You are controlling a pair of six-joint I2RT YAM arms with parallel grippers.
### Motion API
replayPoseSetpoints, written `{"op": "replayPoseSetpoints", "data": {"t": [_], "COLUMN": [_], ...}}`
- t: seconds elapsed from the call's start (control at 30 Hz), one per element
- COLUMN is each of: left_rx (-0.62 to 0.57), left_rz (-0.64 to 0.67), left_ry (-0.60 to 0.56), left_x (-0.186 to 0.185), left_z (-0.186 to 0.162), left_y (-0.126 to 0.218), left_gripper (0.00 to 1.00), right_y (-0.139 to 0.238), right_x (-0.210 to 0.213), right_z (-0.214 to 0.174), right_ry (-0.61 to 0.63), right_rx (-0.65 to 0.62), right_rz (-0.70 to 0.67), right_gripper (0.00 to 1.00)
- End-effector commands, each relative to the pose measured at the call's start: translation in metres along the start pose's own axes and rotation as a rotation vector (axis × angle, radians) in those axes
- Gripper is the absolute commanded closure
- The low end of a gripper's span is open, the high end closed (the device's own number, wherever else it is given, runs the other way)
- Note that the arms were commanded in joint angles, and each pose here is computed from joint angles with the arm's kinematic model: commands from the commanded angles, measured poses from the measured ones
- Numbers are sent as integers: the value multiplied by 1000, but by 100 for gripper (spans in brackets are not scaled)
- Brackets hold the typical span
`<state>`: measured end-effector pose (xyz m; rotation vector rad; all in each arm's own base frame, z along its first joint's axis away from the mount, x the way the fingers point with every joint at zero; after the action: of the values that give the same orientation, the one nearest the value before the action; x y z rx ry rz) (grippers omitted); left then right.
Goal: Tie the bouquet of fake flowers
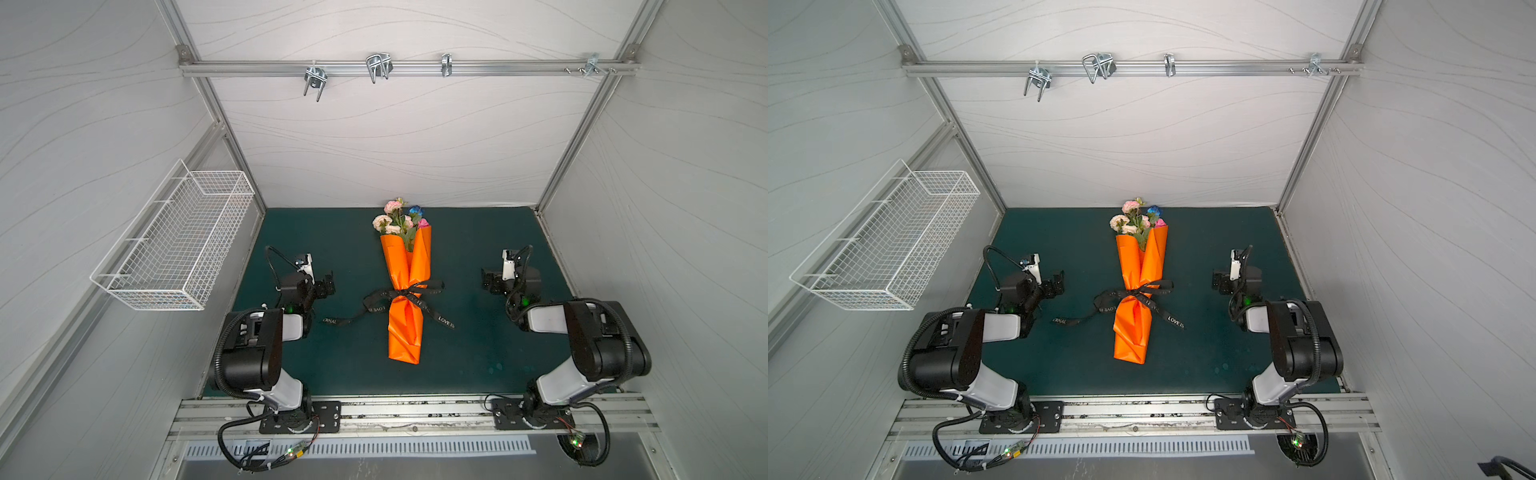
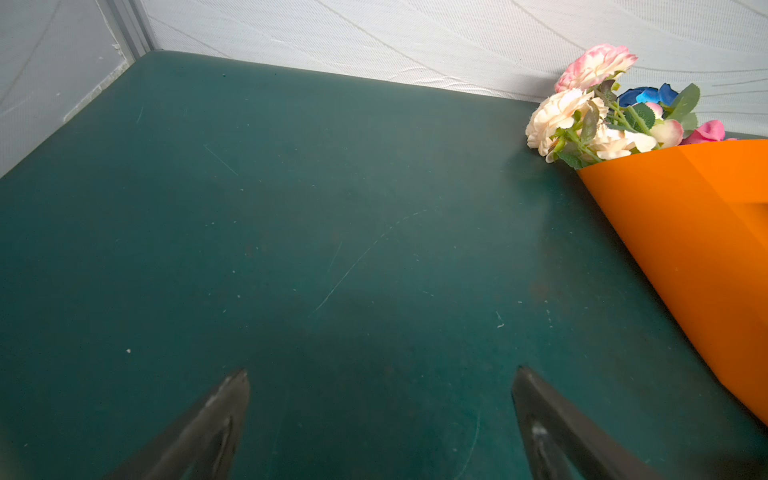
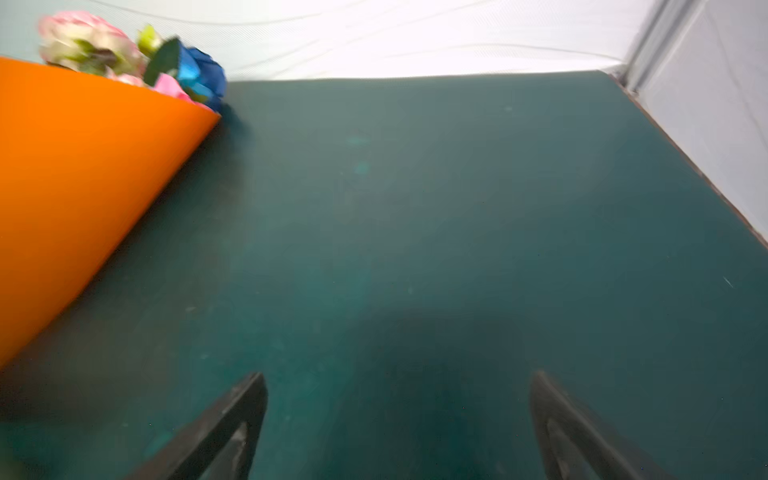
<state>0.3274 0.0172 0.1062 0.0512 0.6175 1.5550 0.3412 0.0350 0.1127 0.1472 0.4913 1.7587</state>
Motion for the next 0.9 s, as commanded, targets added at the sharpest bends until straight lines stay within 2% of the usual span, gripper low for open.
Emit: {"op": "replayPoseSetpoints", "data": {"t": [0.0,0.87], "left_rx": [-50,-47], "left_rz": [-28,-28], "left_ry": [-13,-13], "left_x": [-4,-4], "left_z": [13,12], "left_y": [-2,-2], "left_gripper": [1,1], "right_y": [1,3], "right_x": [11,11], "right_z": [0,0], "right_ry": [29,32], "right_rx": [-26,-31], "right_rz": [156,166], "right_gripper": [1,1]}}
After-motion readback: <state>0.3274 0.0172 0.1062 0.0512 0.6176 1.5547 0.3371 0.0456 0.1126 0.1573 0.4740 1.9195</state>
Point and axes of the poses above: each gripper's point midway between its finger pads, its own y axis back along the fingers, its own x axis along the line the jaws close on, z = x × y, the point moved 7 cm from there along y, back along the fingers, and after that the axes turned 13 degrees about y, right-handed, at the moved point
